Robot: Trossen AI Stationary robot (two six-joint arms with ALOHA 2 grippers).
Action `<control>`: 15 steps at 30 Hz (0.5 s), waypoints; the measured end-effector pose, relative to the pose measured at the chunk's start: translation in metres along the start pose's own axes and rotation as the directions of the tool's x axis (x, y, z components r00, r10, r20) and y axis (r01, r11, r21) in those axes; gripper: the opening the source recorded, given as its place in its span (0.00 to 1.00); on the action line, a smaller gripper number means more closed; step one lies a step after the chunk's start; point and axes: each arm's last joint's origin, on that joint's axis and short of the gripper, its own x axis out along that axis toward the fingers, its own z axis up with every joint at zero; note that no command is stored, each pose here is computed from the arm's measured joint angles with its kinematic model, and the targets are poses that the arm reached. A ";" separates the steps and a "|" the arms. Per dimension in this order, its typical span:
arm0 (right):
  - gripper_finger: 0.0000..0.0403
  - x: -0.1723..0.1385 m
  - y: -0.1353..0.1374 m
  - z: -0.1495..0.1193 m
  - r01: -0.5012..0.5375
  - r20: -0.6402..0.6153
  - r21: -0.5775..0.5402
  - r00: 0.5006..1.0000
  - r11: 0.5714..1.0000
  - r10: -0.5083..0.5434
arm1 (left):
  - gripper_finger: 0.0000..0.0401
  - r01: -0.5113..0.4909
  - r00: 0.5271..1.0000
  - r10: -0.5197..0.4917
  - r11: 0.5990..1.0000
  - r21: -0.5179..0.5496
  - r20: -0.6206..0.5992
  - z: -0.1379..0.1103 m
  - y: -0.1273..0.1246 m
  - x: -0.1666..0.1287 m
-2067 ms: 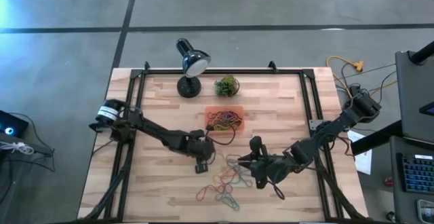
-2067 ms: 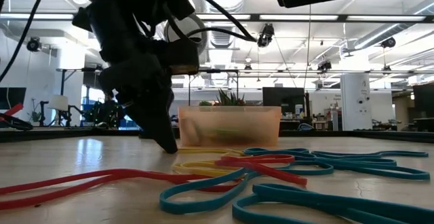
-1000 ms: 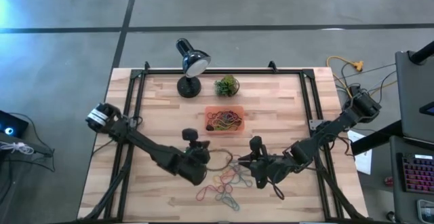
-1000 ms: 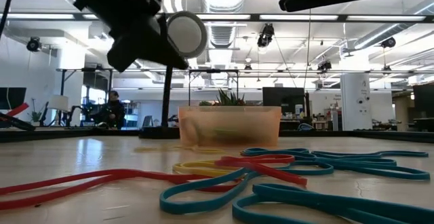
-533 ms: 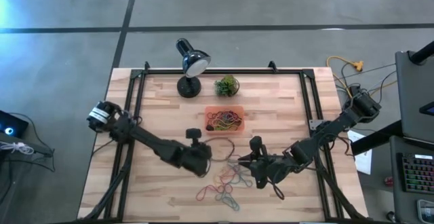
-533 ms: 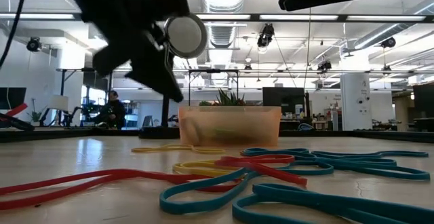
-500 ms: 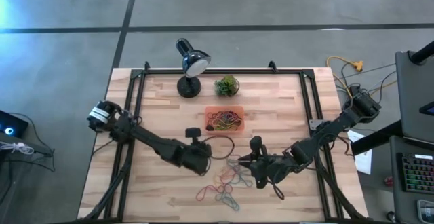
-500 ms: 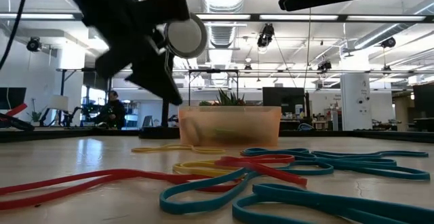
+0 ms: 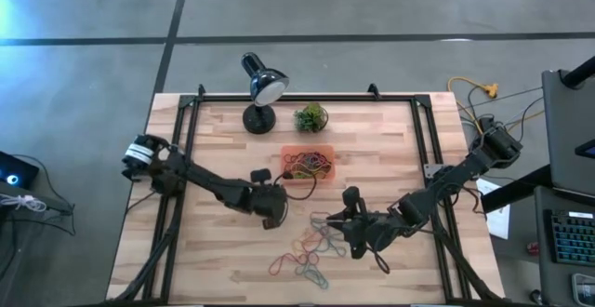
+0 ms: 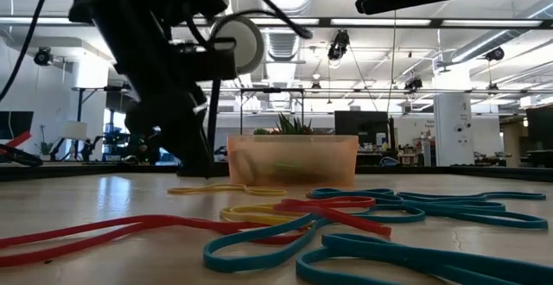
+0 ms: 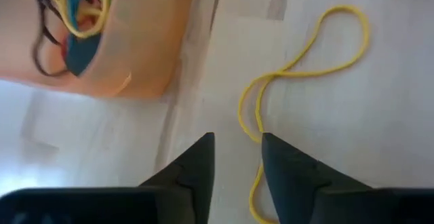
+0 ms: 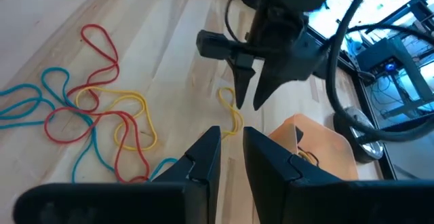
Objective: Pick and place rubber bands into bin
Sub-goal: Put the yellow rubber band into the orange bin
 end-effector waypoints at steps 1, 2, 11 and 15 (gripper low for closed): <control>0.15 0.000 0.000 0.000 0.000 0.000 0.002 1.000 1.000 0.000 | 0.28 0.009 1.000 -0.009 1.000 -0.008 -0.010 0.000 0.003 0.002; 0.14 0.000 0.000 0.000 0.000 0.000 0.003 1.000 1.000 0.000 | 0.30 0.014 1.000 -0.014 1.000 -0.019 -0.016 0.000 0.006 0.004; 0.14 0.000 0.000 0.000 0.000 -0.003 0.002 1.000 1.000 0.000 | 0.34 0.171 0.984 -0.174 0.983 -0.073 -0.046 0.011 0.031 0.017; 0.14 0.000 0.000 0.000 -0.001 -0.004 0.003 1.000 1.000 0.001 | 0.34 0.239 0.970 -0.241 0.968 -0.082 -0.022 0.017 0.037 0.020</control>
